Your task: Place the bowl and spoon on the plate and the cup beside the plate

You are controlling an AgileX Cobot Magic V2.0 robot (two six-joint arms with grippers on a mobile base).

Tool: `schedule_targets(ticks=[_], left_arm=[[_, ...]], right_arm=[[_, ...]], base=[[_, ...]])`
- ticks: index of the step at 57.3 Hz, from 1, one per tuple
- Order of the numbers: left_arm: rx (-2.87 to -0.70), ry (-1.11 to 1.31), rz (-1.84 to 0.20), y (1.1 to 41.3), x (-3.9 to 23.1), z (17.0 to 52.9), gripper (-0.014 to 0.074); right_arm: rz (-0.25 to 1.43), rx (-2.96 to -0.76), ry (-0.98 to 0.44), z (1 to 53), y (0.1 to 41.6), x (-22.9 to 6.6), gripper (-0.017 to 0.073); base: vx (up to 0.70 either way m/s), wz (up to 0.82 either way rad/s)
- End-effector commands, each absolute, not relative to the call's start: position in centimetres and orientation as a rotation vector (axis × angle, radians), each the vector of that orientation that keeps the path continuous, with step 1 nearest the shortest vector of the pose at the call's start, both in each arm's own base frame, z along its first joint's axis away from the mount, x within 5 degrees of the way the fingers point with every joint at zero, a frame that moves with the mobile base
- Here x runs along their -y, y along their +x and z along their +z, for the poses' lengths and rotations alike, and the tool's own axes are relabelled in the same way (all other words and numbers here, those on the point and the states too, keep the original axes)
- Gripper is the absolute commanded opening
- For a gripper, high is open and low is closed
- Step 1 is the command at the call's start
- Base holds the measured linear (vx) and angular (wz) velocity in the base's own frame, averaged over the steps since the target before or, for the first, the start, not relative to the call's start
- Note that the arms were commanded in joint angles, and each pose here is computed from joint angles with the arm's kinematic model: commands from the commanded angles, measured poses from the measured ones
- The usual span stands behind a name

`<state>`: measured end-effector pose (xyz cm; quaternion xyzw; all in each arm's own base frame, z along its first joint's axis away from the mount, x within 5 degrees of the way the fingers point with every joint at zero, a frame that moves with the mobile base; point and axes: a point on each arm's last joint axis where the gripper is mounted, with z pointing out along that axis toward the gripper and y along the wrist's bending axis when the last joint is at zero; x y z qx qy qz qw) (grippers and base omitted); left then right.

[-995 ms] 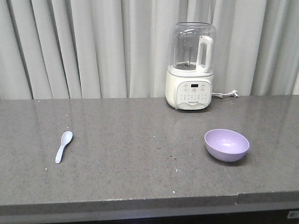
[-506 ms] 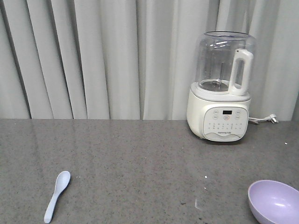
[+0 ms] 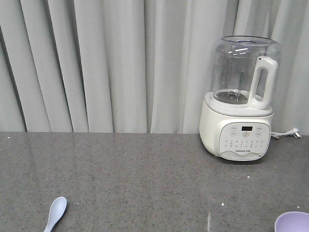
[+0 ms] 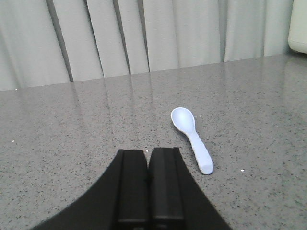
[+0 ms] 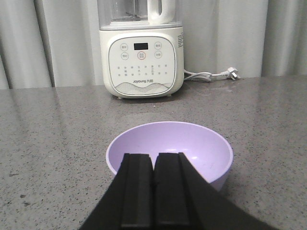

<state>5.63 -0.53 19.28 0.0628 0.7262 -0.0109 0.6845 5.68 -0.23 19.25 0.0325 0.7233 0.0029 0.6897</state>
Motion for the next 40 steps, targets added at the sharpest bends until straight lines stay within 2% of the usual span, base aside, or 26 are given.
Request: schedule_targets(ticks=[1,26,33,40], left_arm=[[-1.505,0.127,-0.044,5.4,0.6,21.0,-0.0004],[-1.457,0.127,-0.046,5.3,0.6,21.6,-0.0004],[-1.243,0.099,-0.094,4.8,0.7,23.7,-0.0004],[-0.946,-0.025,-0.282,2.7,0.4,29.2,-0.0004]], right_arm=[[-0.008,-1.541,0.061,19.9,5.7,0.3,-0.0008],[0.005,-1.527,0.073,20.0,5.7,0.2,-0.0008],[0.008,-1.33,0.069,22.2,5.3,0.3,-0.0008],[-0.007,-1.138,0.049,28.0,3.7,0.2,-0.0008]], base=[[0.05,0.0],[0.01,0.0],[0.0,0.0],[0.0,0.0]])
